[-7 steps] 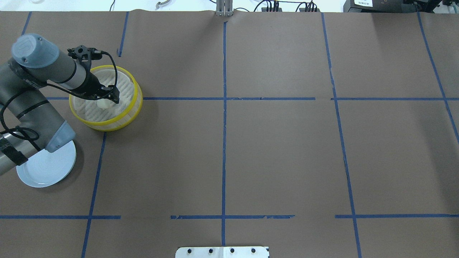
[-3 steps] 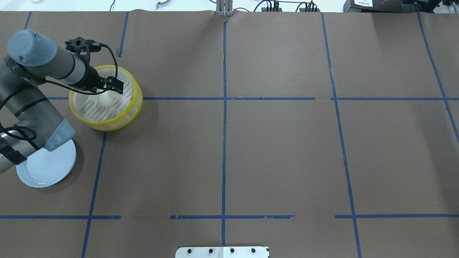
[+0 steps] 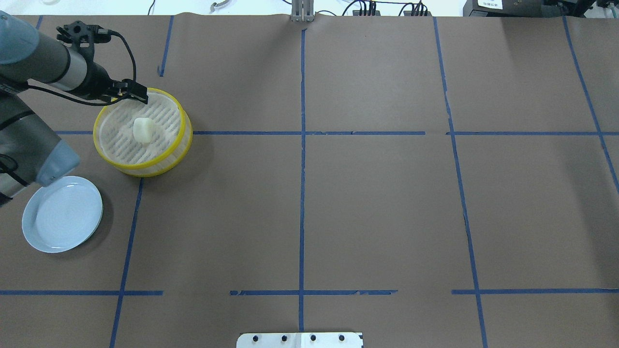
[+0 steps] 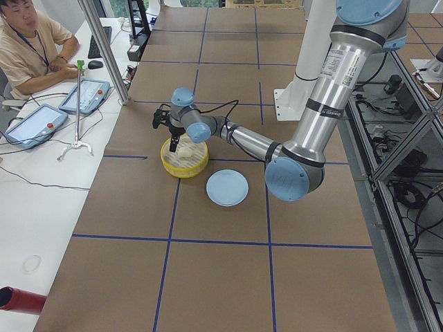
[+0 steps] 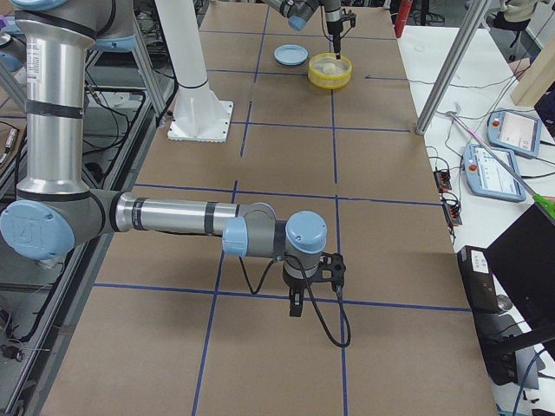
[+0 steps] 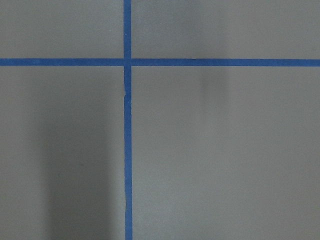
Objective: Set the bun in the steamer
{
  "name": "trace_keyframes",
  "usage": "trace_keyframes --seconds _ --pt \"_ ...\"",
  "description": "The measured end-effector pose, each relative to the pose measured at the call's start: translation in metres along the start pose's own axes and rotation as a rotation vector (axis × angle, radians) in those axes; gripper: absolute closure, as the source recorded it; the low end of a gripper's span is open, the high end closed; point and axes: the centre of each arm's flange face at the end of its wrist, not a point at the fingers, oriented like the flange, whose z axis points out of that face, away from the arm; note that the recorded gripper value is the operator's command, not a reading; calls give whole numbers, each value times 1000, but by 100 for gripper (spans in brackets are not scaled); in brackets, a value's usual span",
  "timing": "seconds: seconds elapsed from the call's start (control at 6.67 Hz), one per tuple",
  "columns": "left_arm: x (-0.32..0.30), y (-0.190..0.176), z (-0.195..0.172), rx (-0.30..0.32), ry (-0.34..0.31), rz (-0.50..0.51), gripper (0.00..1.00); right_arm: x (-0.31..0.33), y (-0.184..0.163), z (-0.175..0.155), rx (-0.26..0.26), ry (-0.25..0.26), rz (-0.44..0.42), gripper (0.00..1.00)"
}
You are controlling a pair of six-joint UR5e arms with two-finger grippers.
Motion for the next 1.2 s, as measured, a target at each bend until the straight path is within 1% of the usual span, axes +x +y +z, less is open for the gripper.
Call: trace_keyframes --seconds 0.15,0.3,0.45,0.6,0.75,0.9,1.05,1.2 --pt "-41 0 -22 -14 0 62 1 0 0 0 0 0 0 0" --pt "-97 14 -44 -26 -12 128 1 0 0 0 0 0 0 0" --pt "-163 35 -70 -37 -29 185 1 0 0 0 0 0 0 0" --pt "-227 58 -97 -46 -38 219 1 0 0 0 0 0 0 0" --pt "-283 81 -123 -54 -47 220 1 0 0 0 0 0 0 0" --pt "-323 95 -145 -69 -58 179 1 0 0 0 0 0 0 0" --pt "-347 102 -161 -95 -68 149 0 0 0 0 0 0 0 0" --pt "-357 107 -168 -128 -72 136 0 0 0 0 0 0 0 0"
